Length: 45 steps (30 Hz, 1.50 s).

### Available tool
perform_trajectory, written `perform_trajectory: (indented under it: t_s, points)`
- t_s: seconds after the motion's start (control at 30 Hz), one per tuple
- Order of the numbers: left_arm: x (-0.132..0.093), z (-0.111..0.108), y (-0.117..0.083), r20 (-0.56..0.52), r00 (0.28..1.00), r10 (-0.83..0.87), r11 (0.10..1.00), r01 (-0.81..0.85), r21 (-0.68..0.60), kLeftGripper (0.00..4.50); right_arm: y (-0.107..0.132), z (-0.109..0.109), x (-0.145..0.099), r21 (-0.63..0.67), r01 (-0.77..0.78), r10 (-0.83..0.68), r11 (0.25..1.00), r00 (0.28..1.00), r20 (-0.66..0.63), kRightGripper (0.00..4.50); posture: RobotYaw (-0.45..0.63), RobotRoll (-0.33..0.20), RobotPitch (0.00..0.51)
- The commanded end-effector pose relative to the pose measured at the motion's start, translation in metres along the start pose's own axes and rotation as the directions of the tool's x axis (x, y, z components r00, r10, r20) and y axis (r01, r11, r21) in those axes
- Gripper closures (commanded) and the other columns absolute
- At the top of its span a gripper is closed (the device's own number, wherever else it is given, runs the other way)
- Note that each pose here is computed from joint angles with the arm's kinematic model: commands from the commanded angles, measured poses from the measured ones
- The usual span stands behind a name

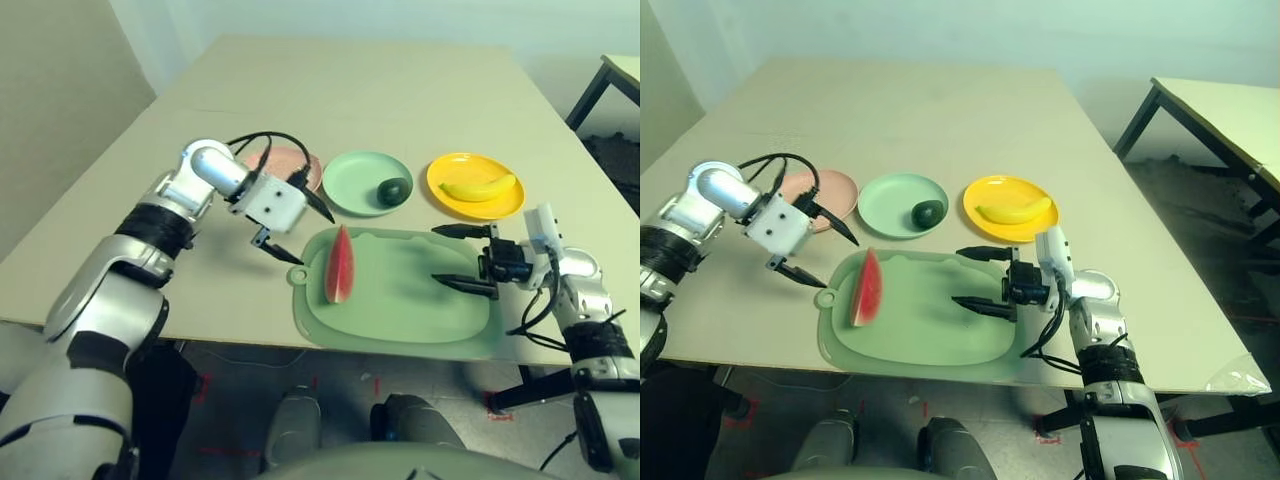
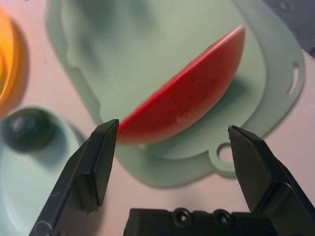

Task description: Place the fruits into color-matched plates.

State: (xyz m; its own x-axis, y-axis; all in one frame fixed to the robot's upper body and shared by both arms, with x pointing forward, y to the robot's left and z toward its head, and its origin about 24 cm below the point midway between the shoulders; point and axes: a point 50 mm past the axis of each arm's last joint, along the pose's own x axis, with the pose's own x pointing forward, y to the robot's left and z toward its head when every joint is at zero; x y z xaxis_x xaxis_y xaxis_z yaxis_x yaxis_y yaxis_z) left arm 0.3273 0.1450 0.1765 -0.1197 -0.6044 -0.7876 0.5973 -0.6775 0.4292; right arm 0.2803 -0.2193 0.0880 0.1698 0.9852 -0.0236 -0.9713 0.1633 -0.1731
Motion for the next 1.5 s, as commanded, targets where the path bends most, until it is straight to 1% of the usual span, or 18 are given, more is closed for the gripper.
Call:
perform_trajectory:
  t_s: [0.03,0.17,0.3,0.43,0.5,0.7,0.8,0.97,1.0,1.17,1.3,1.4,1.5]
  points:
    - [0.013,0.002,0.002,-0.016,0.996,-0.093,0.994,0.094,0.061,0.0,0.002,-0.001,-0.002,0.01,0.01,-0.01,1.0,1.0,0.001,0.02,0.04,0.0,0.034]
    - [0.028,0.002,0.006,-0.022,0.99,-0.137,0.985,0.138,0.102,0.0,0.01,-0.004,0.0,0.025,-0.014,0.014,1.0,1.0,0.001,0.02,0.03,0.0,0.029]
    - [0.037,-0.002,0.008,-0.041,0.989,-0.145,0.982,0.149,0.112,0.0,0.017,-0.006,0.002,0.035,-0.028,0.029,0.999,1.0,-0.001,0.02,0.03,0.0,0.022]
    - [0.046,-0.006,0.009,-0.046,0.99,-0.135,0.985,0.14,0.104,0.0,0.019,-0.005,0.003,0.036,-0.025,0.025,0.999,1.0,0.002,0.02,0.02,0.0,0.017]
    - [0.049,-0.009,0.006,-0.065,0.988,-0.137,0.985,0.143,0.097,0.0,0.018,-0.004,0.003,0.037,-0.017,0.017,0.999,1.0,0.004,0.02,0.02,0.0,0.019]
    - [0.052,-0.017,0.004,-0.102,0.987,-0.124,0.991,0.127,0.031,0.0,0.02,-0.003,0.003,0.044,-0.026,0.027,0.999,1.0,-0.003,0.02,0.02,0.0,0.02]
    - [0.053,-0.019,0.004,-0.102,0.987,-0.125,0.992,0.126,0.007,0.63,0.021,-0.003,0.004,0.047,-0.034,0.034,0.998,0.999,-0.004,0.0,0.02,0.0,0.022]
    - [0.053,-0.02,0.004,-0.101,0.987,-0.126,0.992,0.125,-0.02,2.31,0.021,-0.002,0.005,0.05,-0.037,0.037,0.998,0.999,-0.001,0.0,0.02,0.0,0.028]
    - [0.053,-0.02,0.004,-0.101,0.987,-0.126,0.992,0.125,-0.021,2.5,0.022,-0.003,0.005,0.051,-0.038,0.038,0.998,0.999,-0.002,0.0,0.02,0.0,0.029]
    - [0.053,-0.02,0.005,-0.098,0.987,-0.127,0.992,0.125,-0.022,2.5,0.025,-0.003,0.005,0.057,-0.044,0.045,0.997,0.999,-0.007,0.0,0.01,0.0,0.029]
    - [0.048,-0.021,0.008,-0.101,0.989,-0.108,0.994,0.104,-0.044,2.5,0.024,-0.003,0.005,0.056,-0.035,0.035,0.998,0.999,-0.006,0.0,0.02,0.0,0.031]
    - [0.037,-0.022,0.013,-0.092,0.994,-0.053,0.994,0.044,-0.1,2.5,0.022,-0.003,0.004,0.056,-0.019,0.02,0.998,1.0,-0.004,0.0,0.02,0.0,0.033]
    - [0.018,-0.025,0.018,-0.111,0.994,0.02,0.987,-0.037,-0.157,2.5,0.02,-0.003,0.004,0.053,-0.011,0.012,0.999,1.0,-0.006,0.0,0.02,0.0,0.034]
